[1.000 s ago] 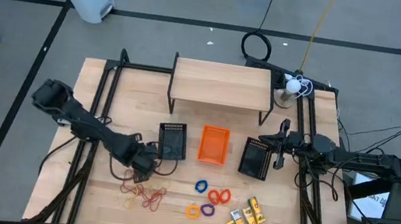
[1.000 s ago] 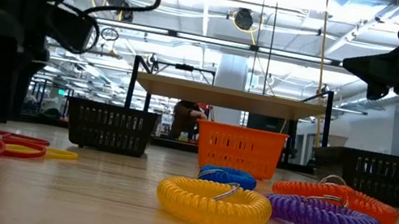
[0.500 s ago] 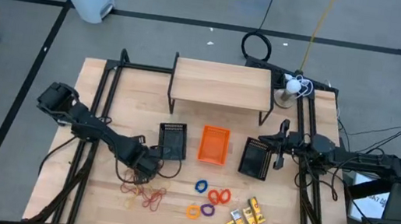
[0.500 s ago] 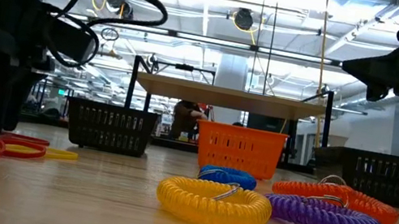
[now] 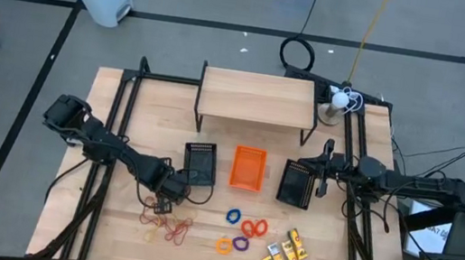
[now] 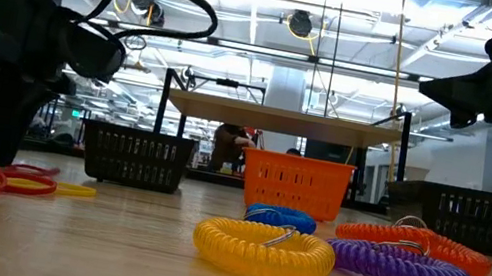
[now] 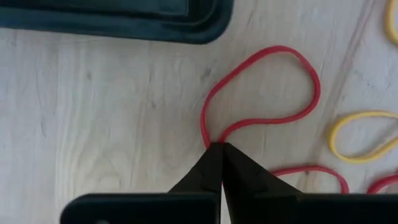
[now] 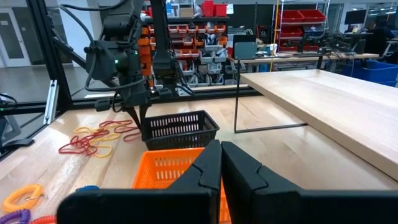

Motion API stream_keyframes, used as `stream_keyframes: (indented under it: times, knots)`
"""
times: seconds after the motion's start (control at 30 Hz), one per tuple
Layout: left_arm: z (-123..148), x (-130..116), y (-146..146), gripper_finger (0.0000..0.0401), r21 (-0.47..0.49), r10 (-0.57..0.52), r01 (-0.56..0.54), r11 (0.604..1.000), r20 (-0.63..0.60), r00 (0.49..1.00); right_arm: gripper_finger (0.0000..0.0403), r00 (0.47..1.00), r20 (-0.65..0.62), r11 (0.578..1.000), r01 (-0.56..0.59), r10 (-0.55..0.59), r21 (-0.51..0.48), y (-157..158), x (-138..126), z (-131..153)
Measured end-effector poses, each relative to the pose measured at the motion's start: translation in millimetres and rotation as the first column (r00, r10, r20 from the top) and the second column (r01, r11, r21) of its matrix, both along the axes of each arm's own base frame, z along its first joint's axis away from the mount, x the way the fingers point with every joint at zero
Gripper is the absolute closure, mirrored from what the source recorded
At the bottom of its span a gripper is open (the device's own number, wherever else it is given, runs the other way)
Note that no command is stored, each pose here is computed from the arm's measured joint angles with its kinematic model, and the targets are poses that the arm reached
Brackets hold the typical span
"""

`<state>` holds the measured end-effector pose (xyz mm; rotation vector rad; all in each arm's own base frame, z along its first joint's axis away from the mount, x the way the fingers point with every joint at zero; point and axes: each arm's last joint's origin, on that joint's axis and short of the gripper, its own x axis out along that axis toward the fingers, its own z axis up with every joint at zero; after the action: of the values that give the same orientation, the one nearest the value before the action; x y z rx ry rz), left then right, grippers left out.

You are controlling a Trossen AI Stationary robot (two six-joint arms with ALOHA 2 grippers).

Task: Pick & Place Office Desk Supplies
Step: Put the red rubber band into the left black bin

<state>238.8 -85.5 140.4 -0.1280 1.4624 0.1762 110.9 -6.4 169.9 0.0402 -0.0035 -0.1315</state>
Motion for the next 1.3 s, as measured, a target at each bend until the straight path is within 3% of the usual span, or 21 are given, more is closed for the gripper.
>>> stream_keyframes:
  times: [0.3, 0.53, 0.73, 1.07, 1.17, 1.3]
  knots:
    - [73.4, -20.9, -8.6, 0.04, 0.017, -0.068, 0.066, 0.998, 0.248, 0.966, 0.0399, 1.0, -0.001, 1.0, 0.0, 0.0, 0.0, 0.0, 0.1, -0.1]
    - [108.5, -50.1, -0.9, 0.04, 0.037, -0.037, 0.026, 0.999, 0.375, 0.926, 0.0399, 1.0, -0.001, 1.0, 0.002, -0.002, 0.0, -0.1, 0.1, -0.1]
    - [136.0, -66.7, 12.3, 0.0401, 0.02, 0.002, -0.015, 1.0, 0.509, 0.861, 0.0399, 1.0, 0.008, 1.0, 0.002, -0.002, 0.0, -0.1, 0.1, 0.7]
    - [199.6, -56.9, 32.8, 0.0401, 0.145, -0.043, -0.078, 0.986, 0.682, 0.73, 0.0399, 1.0, 0.006, 1.0, 0.002, -0.002, 0.0, -0.1, 0.1, 0.6]
    - [205.7, -47.2, 40.6, 0.0401, 0.167, -0.041, -0.1, 0.981, 0.68, 0.732, 0.0399, 1.0, 0.005, 1.0, 0.002, -0.002, 0.0, -0.1, 0.2, 0.5]
    - [195.3, -38.4, 47.3, 0.0401, 0.114, 0.014, -0.107, 0.988, 0.616, 0.788, 0.0399, 1.0, 0.004, 1.0, 0.001, -0.001, 0.0, 0.0, 0.2, 0.4]
